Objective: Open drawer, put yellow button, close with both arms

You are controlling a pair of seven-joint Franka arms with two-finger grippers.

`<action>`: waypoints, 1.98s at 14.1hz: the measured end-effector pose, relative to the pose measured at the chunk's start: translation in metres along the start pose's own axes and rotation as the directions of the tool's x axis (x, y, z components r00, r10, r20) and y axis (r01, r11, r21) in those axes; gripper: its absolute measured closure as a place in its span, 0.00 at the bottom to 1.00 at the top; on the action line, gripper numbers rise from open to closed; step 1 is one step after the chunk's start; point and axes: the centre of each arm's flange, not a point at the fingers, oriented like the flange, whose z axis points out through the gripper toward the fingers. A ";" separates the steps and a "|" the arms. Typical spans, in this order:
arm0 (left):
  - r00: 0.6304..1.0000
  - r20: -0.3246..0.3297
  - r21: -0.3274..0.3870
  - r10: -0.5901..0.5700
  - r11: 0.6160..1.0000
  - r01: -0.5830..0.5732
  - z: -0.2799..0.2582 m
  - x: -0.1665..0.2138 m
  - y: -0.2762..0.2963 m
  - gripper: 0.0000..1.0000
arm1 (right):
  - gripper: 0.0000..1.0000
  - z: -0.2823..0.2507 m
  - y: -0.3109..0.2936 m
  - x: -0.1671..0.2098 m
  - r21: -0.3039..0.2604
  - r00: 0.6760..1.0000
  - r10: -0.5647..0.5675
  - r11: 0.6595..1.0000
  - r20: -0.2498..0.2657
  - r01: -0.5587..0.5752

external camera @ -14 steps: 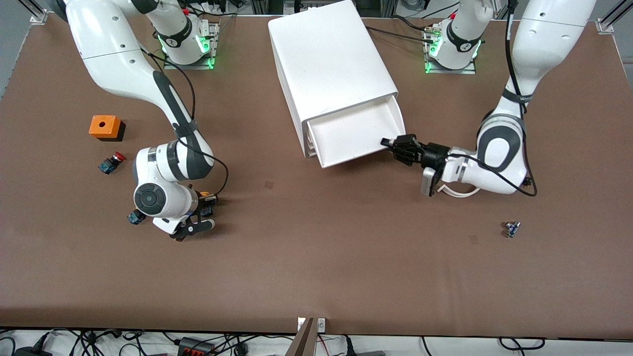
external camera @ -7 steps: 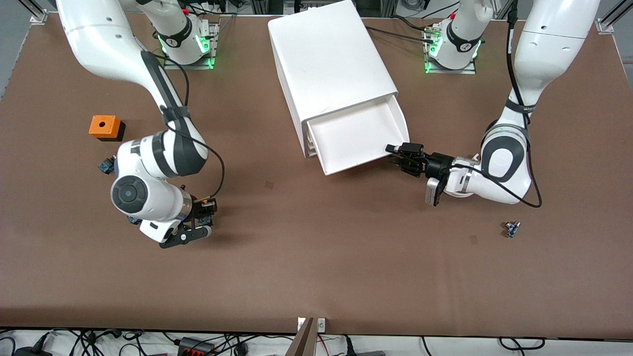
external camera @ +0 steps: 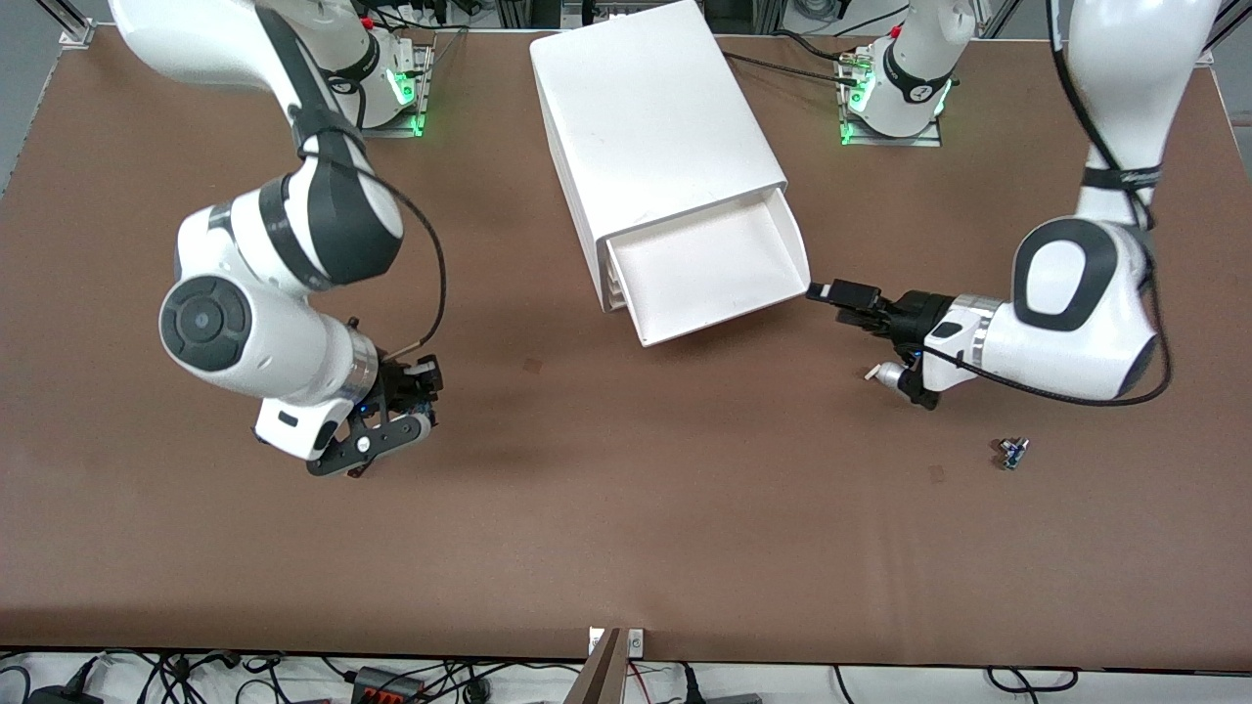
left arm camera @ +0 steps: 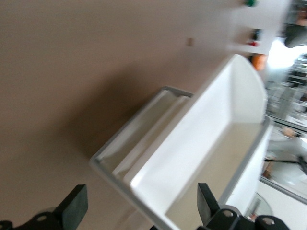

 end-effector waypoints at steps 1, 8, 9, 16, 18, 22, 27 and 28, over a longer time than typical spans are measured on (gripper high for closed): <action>0.998 -0.005 0.111 -0.070 0.991 0.070 -0.016 -0.005 0.008 0.00 | 0.58 -0.015 -0.021 -0.003 0.000 0.999 -0.027 1.000 -0.018 0.027; 0.991 -0.098 0.569 -0.087 0.813 0.127 -0.047 -0.005 0.039 0.00 | 0.58 -0.052 -0.167 -0.024 0.037 0.996 -0.028 0.999 -0.083 0.031; 0.990 -0.109 0.570 -0.091 0.810 0.137 -0.053 -0.003 0.035 0.00 | 0.58 -0.053 -0.188 -0.026 0.046 0.995 0.000 0.999 -0.097 0.005; 0.980 -0.062 0.555 -0.187 0.810 0.189 -0.024 0.024 -0.030 0.00 | 0.58 -0.010 -0.297 -0.039 0.089 0.991 0.035 0.996 -0.126 -0.024; 0.977 -0.062 0.552 -0.202 0.809 0.203 -0.021 0.026 -0.039 0.00 | 0.58 0.013 -0.323 -0.042 0.095 0.992 0.029 0.995 -0.123 -0.017; 0.973 -0.077 0.543 -0.218 0.809 0.225 -0.020 0.026 -0.058 0.00 | 0.58 0.047 -0.347 -0.045 0.089 0.995 0.012 0.996 -0.098 -0.003; 0.973 -0.077 0.543 -0.219 0.809 0.225 -0.018 0.026 -0.059 0.00 | 0.58 0.071 -0.361 -0.050 0.078 0.998 -0.009 0.997 -0.068 0.014; 0.973 -0.077 0.543 -0.219 0.809 0.225 -0.018 0.026 -0.059 0.00 | 0.58 0.073 -0.362 -0.051 0.077 0.998 -0.010 0.997 -0.065 0.015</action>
